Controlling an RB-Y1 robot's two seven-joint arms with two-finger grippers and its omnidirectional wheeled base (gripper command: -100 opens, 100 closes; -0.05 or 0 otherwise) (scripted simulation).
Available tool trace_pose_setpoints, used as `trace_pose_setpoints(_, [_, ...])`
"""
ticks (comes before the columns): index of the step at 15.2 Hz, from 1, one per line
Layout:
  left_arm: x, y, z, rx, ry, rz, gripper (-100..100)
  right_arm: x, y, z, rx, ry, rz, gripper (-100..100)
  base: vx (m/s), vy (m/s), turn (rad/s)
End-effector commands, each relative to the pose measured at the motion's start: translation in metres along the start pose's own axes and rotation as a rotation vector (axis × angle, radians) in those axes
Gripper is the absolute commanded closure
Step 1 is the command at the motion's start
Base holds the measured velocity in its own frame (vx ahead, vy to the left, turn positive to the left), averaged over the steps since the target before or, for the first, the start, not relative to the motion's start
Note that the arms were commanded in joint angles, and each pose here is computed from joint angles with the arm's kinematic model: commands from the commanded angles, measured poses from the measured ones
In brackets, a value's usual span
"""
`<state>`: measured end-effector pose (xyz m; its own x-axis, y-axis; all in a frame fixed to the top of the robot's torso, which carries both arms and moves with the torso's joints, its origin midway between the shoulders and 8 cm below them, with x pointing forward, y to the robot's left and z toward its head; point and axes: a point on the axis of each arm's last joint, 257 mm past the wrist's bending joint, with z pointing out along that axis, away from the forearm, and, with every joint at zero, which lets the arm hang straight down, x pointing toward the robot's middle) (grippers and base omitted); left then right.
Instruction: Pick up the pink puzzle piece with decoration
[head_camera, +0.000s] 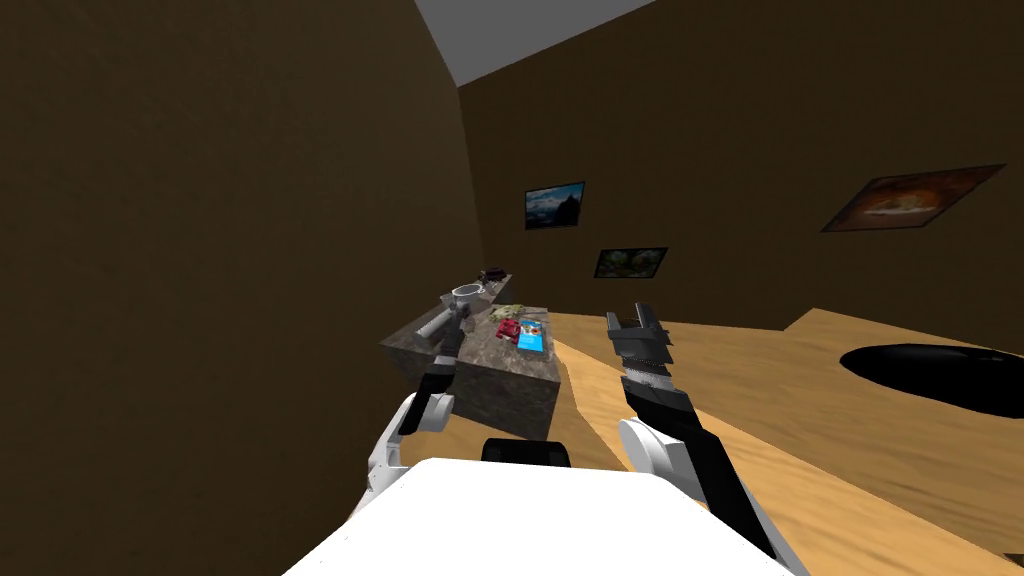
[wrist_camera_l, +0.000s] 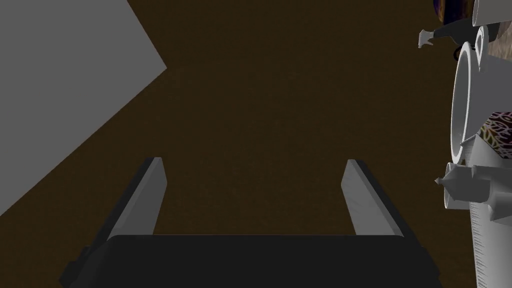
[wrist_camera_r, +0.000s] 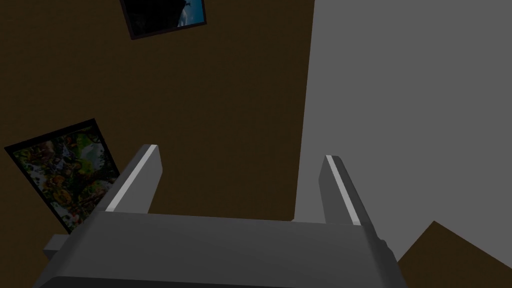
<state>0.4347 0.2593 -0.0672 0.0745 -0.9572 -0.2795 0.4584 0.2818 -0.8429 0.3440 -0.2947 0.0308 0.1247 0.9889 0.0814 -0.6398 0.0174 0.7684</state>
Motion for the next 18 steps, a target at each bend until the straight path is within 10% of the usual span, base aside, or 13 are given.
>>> trace_pose_setpoints(1, [0.004,0.017,0.004,-0.030,0.012,0.013,-100,0.000,0.000,0.000,0.000,0.000,0.000,0,0.018,-0.006,-0.105])
trace_pose_setpoints(18, [0.039,0.111,0.004,-0.207,0.067,0.050,-100,0.000,0.000,0.000,0.000,0.000,0.000,0,0.015,-0.004,-0.064])
